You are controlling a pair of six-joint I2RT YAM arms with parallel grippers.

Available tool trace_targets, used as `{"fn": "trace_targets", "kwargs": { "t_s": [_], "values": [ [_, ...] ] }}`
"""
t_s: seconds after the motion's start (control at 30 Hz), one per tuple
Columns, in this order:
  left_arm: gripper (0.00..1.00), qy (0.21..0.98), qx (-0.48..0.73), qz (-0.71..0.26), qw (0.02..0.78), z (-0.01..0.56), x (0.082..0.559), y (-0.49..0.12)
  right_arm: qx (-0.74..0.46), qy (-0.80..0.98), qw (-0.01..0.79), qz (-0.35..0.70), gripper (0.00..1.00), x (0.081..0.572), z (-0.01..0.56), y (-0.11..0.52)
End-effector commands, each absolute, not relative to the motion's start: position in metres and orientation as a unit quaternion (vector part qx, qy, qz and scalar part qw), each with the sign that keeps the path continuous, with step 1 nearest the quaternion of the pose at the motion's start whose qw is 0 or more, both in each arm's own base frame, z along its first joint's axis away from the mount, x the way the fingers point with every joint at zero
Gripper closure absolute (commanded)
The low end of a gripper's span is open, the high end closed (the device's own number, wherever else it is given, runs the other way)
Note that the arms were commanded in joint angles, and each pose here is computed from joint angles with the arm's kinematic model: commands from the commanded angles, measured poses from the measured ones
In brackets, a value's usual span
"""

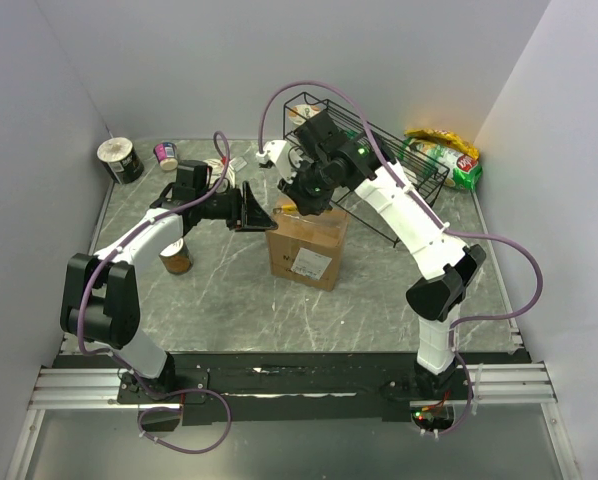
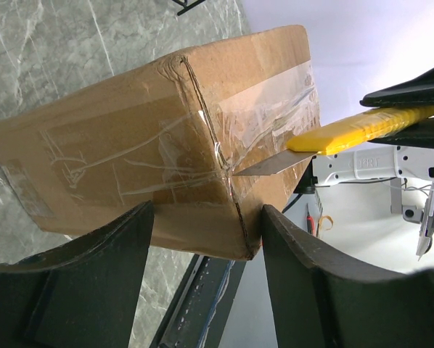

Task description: Unpack the express box

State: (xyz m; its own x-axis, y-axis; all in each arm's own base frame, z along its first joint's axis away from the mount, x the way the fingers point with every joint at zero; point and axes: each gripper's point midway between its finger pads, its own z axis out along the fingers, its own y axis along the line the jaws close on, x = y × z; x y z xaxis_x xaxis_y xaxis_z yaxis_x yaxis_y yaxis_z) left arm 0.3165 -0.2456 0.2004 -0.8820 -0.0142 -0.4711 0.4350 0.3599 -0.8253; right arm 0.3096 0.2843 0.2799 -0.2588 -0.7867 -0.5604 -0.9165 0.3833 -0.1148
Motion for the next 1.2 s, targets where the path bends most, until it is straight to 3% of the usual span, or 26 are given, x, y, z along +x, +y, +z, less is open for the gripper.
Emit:
{"fn": "trace_targets", "kwargs": {
  "t_s": [0.0, 0.33, 1.17],
  "values": [
    [0.36, 0.878, 0.088, -0.440, 0.170, 0.113, 0.314, -0.230, -0.544, 0.814, 0.184, 0.087, 1.00, 0.267, 0.274, 0.239],
    [0.36, 0.878, 0.090, -0.439, 0.170, 0.112, 0.313, -0.231, -0.537, 0.808, 0.221, 0.094, 1.00, 0.272, 0.293, 0.244],
    [0.36, 0.883, 0.082, -0.433, 0.162, 0.104, 0.316, -0.231, -0.548, 0.814, 0.173, 0.084, 1.00, 0.258, 0.271, 0.229]
  ]
}}
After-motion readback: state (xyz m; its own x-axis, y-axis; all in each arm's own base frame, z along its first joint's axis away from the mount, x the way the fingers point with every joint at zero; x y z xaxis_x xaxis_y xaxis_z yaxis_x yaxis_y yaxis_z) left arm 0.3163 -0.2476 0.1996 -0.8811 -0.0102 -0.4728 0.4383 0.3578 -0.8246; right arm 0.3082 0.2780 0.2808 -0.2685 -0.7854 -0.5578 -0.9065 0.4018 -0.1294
